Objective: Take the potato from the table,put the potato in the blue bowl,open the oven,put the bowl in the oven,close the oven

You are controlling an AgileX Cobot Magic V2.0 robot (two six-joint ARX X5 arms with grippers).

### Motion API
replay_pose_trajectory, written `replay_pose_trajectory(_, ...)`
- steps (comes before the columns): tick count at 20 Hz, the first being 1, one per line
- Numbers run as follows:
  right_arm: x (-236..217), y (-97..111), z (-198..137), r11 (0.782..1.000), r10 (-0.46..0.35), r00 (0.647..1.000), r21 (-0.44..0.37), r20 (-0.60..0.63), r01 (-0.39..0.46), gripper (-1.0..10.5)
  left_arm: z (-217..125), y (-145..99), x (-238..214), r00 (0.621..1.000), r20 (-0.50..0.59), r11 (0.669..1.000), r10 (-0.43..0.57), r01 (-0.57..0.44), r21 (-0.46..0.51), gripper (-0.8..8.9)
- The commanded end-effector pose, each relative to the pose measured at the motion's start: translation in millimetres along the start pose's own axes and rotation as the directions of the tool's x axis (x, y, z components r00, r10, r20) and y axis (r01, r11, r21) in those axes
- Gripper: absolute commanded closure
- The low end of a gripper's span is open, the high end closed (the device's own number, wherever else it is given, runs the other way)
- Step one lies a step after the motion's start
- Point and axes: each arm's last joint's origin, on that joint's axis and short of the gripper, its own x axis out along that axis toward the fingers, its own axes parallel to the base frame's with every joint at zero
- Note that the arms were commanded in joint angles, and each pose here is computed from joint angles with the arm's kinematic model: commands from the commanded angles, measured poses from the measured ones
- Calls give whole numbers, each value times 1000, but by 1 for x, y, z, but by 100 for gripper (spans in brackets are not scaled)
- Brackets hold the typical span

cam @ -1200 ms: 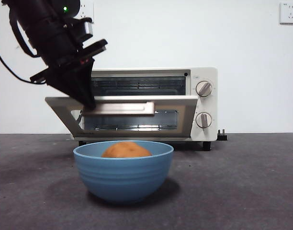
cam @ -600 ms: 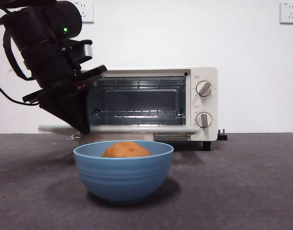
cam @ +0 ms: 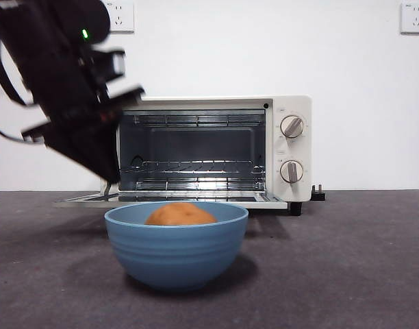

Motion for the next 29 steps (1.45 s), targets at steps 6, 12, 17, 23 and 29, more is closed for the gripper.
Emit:
replay_pose_trajectory(6,25,4,17,991,136,981,18,-139,-135,945,-24,-13,-83,998,64,1000,-8,6,25,819)
replay_pose_trajectory(12,49,11,39,974,226,961,32,-161,-224,945,-54,-19,-126,1000,28,999,-6,5,38,819)
replay_pose_trajectory(17,79,45,52,956,283,936,-17,-211,-293,945,-77,-23,-150,1000,-10,999,-6,6,40,819)
replay_pose_trajectory(23,143,112,42,947,237,889,-110,-393,-301,936,-101,-25,-175,1000,6,999,-4,3,40,819)
replay_pose_trajectory(29,180,161,45,950,154,866,-171,-476,-263,842,-120,-26,-192,1000,21,1000,-4,4,18,819)
